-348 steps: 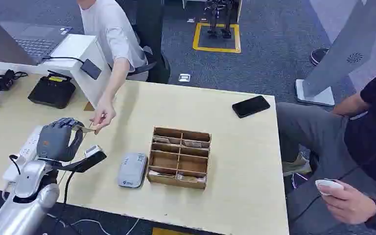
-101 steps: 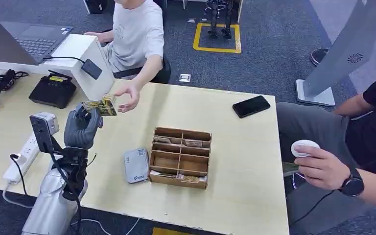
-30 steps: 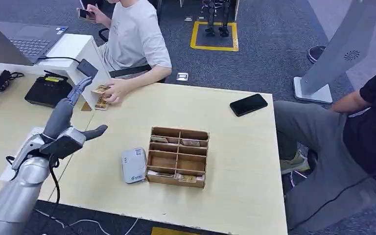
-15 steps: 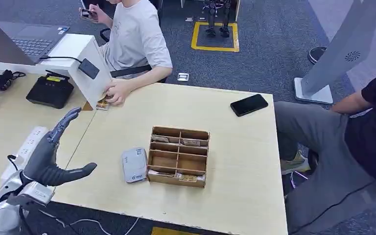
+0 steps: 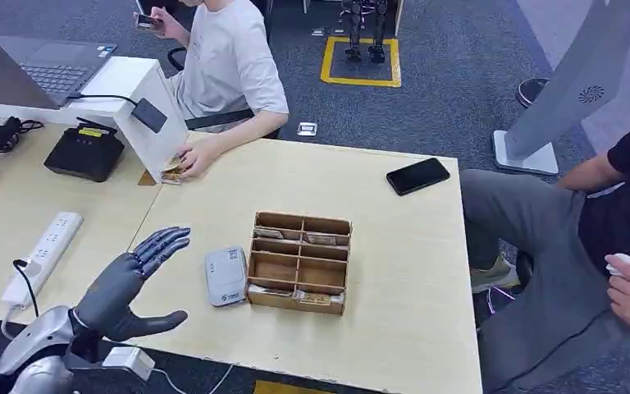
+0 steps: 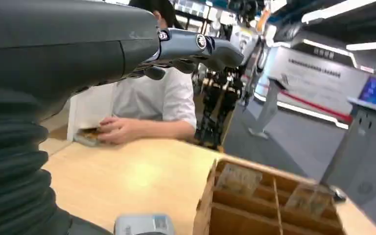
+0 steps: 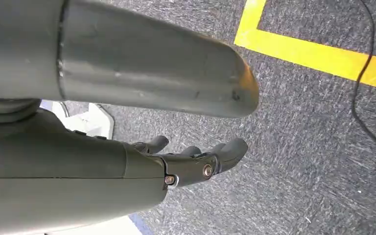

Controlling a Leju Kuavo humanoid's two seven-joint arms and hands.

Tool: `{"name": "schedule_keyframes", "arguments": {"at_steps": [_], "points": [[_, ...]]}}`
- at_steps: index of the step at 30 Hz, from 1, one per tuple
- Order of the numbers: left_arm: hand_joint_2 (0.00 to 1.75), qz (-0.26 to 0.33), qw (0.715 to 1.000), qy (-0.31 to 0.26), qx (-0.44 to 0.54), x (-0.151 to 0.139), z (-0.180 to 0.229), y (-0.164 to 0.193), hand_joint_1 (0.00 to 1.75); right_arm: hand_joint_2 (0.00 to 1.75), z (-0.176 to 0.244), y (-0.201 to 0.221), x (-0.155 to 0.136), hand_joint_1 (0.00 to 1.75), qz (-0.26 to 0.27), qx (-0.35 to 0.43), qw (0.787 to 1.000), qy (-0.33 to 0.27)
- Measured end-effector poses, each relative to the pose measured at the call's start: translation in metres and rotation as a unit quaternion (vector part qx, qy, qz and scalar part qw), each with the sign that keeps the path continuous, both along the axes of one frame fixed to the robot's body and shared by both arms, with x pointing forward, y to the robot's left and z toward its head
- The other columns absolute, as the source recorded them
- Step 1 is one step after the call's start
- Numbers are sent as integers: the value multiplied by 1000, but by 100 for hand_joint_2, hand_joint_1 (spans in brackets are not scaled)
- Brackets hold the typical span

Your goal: Pass the card to the sensor for recognition and then transmit it.

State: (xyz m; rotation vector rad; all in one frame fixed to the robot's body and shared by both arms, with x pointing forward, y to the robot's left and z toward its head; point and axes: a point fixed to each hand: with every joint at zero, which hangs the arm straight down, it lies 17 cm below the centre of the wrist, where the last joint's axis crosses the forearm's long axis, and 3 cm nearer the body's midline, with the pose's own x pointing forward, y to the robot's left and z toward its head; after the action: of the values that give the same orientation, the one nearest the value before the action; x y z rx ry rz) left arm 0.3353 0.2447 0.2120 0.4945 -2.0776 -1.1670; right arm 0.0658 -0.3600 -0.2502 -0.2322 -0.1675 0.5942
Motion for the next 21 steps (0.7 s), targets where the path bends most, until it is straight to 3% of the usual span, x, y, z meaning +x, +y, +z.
{"name": "schedule_keyframes", "arguments": {"at_steps": [21], "points": [[175,-14,996,32,80,-17,-72,-32,0,0,1,3,6,0,6,2,1000,-4]]}}
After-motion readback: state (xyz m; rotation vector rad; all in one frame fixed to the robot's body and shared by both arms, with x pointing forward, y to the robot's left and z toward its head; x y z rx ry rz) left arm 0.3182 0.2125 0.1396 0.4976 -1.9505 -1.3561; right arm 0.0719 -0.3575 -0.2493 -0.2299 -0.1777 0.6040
